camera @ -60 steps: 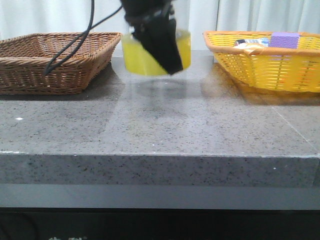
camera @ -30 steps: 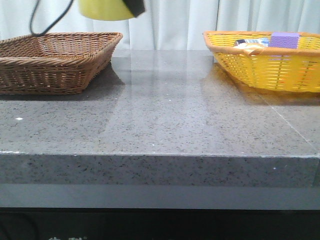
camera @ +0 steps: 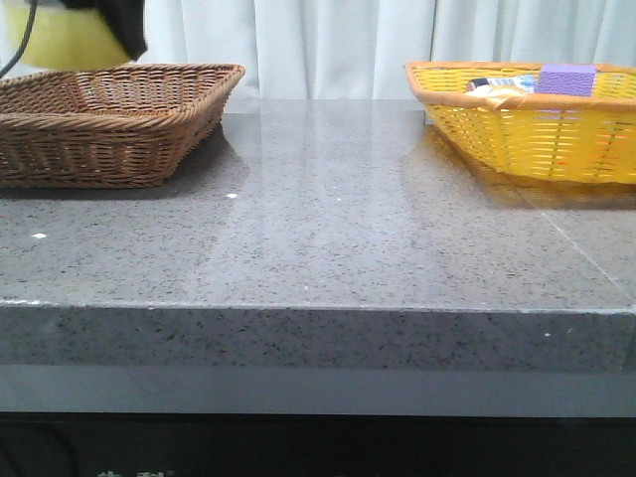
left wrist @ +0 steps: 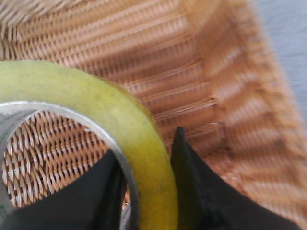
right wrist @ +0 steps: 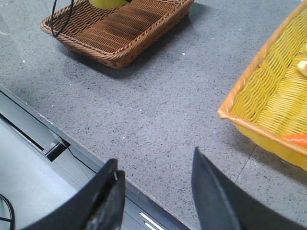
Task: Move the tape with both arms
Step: 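Lift the tape roll with the left gripper over the brown basket, then lower the tape into the brown basket and open the left gripper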
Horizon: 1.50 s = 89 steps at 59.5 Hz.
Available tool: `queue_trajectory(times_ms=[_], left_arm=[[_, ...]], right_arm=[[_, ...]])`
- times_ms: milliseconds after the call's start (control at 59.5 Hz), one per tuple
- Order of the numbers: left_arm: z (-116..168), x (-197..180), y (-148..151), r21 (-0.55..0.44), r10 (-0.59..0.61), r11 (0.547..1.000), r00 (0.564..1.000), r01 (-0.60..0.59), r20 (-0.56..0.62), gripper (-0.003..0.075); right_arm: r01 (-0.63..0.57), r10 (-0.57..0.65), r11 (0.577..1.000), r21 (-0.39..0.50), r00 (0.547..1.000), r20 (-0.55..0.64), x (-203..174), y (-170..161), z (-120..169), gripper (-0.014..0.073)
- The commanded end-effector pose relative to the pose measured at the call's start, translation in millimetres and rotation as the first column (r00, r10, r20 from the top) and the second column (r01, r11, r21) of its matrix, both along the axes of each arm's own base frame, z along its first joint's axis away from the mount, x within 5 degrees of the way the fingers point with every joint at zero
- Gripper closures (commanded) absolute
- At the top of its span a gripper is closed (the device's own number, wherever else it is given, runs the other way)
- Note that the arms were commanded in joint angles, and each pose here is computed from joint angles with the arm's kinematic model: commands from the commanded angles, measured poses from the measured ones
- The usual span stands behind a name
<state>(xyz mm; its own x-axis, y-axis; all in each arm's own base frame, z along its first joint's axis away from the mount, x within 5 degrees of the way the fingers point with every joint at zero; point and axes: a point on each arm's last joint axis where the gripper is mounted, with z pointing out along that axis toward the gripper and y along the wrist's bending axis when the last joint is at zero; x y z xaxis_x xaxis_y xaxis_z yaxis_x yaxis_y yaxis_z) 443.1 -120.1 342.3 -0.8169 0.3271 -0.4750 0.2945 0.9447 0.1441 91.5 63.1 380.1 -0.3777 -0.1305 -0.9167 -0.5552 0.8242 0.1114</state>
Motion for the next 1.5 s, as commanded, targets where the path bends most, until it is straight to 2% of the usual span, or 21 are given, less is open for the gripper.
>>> queue_trajectory(times_ms=[0,168,286,370,454,689,941,1142,1310,1478], left_arm=[[27,-9,5,-0.021,0.017,1.000,0.998,-0.015,0.065,0.0551],[14,0,-2,-0.072,0.002,0.997,0.999,0.002,0.053,0.0529],[6,3,-5,-0.091,-0.003,0.996,0.999,0.006,0.032,0.0429],[2,4,-6,-0.087,-0.003,0.996,1.000,0.005,0.018,0.0323],[0,5,-6,-0.083,-0.003,0.997,1.000,0.003,0.005,0.0248],[13,-3,-4,-0.086,-0.001,0.996,1.000,0.003,0.014,0.0239],[52,-24,2,-0.118,-0.002,0.993,0.996,0.013,0.095,0.0239],[98,-57,5,-0.204,-0.015,0.978,0.983,0.053,0.183,0.0239],[145,-99,12,-0.280,-0.025,0.954,0.959,0.107,0.282,0.0239],[167,-146,18,-0.302,-0.050,0.941,0.947,0.151,0.317,0.0239]], right_arm=[[0.013,-0.017,0.998,0.054,0.997,0.076,1,-1,14,0.0233],[0.013,-0.017,0.998,0.054,0.997,0.076,1,-1,14,0.0233],[0.013,-0.017,0.998,0.054,0.997,0.076,1,-1,14,0.0233],[0.013,-0.017,0.998,0.054,0.997,0.076,1,-1,14,0.0233],[0.013,-0.017,0.998,0.054,0.997,0.076,1,-1,14,0.0233],[0.013,-0.017,0.998,0.054,0.997,0.076,1,-1,14,0.0233],[0.013,-0.017,0.998,0.054,0.997,0.076,1,-1,14,0.0233],[0.013,-0.017,0.998,0.054,0.997,0.076,1,-1,14,0.0233],[0.013,-0.017,0.998,0.054,0.997,0.076,1,-1,14,0.0233],[0.013,-0.017,0.998,0.054,0.997,0.076,1,-1,14,0.0233]])
